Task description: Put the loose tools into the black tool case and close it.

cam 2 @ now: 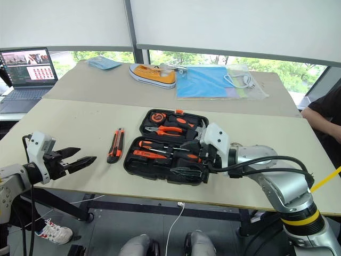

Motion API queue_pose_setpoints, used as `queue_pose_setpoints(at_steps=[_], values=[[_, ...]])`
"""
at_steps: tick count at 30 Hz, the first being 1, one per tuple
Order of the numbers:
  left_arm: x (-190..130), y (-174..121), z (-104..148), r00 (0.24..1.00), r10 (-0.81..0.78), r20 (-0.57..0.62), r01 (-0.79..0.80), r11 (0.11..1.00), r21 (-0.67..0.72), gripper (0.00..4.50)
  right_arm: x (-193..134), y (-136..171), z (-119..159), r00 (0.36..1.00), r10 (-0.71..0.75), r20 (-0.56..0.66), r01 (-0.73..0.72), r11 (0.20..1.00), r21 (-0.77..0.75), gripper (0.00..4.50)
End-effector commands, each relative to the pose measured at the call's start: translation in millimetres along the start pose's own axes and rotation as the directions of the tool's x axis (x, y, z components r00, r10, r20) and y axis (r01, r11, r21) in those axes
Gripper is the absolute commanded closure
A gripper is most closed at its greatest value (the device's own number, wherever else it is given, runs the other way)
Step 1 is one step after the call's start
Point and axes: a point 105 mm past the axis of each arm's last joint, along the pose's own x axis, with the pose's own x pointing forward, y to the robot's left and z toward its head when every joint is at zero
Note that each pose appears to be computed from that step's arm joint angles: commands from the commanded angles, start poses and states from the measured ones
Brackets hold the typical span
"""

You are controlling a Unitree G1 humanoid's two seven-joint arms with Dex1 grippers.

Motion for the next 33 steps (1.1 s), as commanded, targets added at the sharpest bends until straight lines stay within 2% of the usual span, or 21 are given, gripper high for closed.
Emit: queue_pose_setpoints(at_steps=[1,4,8,15,18,19,22,24,26,27,28,29,30,33], values=[[19.0,-7.0,14.6,0.997,0.056,-0.050,-0.059,0.995,-0.077,0.03,1.2,-0.9,9.5,1.000,0.000,0.031,0.002,0.998,-0.055,0.00],[39.3,-11.0,21.5,0.989,0.090,-0.116,-0.104,0.987,-0.123,0.03,2.7,1.1,8.5,0.999,-0.007,0.035,0.009,0.998,-0.061,0.00],[61.9,-17.6,24.4,0.982,0.106,-0.154,-0.120,0.989,-0.085,0.03,2.8,4.3,6.0,0.999,-0.018,0.036,0.020,0.998,-0.060,0.00],[87.2,-27.2,-1.0,0.947,0.117,-0.299,-0.145,0.987,-0.072,0.03,-0.4,4.7,4.3,0.997,-0.068,0.043,0.070,0.996,-0.050,0.00],[89.3,-23.8,-13.0,0.933,0.131,-0.336,-0.164,0.984,-0.071,0.79,-2.5,4.6,3.7,0.995,-0.088,0.041,0.090,0.995,-0.050,0.00],[88.7,-20.8,-16.4,0.928,0.139,-0.346,-0.174,0.982,-0.073,1.27,-3.2,4.6,3.6,0.995,-0.093,0.040,0.095,0.994,-0.050,0.00],[87.3,-14.0,-19.6,0.923,0.160,-0.350,-0.195,0.979,-0.066,2.27,-4.7,4.8,3.7,0.994,-0.101,0.040,0.102,0.993,-0.050,0.00],[85.8,3.8,11.9,0.967,0.170,-0.187,-0.175,0.984,-0.011,2.86,-9.0,7.9,2.6,0.995,-0.092,0.031,0.093,0.995,-0.031,0.00],[81.9,-1.3,53.0,0.999,0.034,-0.015,-0.033,0.997,0.077,2.87,-12.6,12.8,1.2,0.997,-0.071,0.019,0.072,0.997,-0.009,0.00],[74.0,-24.2,73.7,0.984,-0.174,0.035,0.165,0.970,0.180,2.87,-14.4,17.0,0.3,0.999,-0.053,0.010,0.053,0.999,-0.006,0.00],[63.5,-44.7,84.7,0.936,-0.351,0.027,0.330,0.902,0.279,2.87,-15.8,20.5,-0.6,0.999,-0.040,0.001,0.040,0.999,-0.004,0.00],[52.5,-63.1,87.3,0.871,-0.491,-0.033,0.469,0.807,0.359,2.87,-17.4,23.0,-1.7,0.999,-0.032,-0.007,0.032,0.999,-0.004,0.00],[45.3,-72.8,86.3,0.821,-0.564,-0.087,0.548,0.735,0.399,2.87,-18.5,24.3,-2.4,0.999,-0.029,-0.013,0.029,1.000,-0.005,0.00],[40.8,-94.6,73.5,0.673,-0.682,-0.287,0.722,0.522,0.454,2.87,-21.4,26.5,-5.3,0.999,-0.038,-0.030,0.038,0.999,-0.006,0.00]])
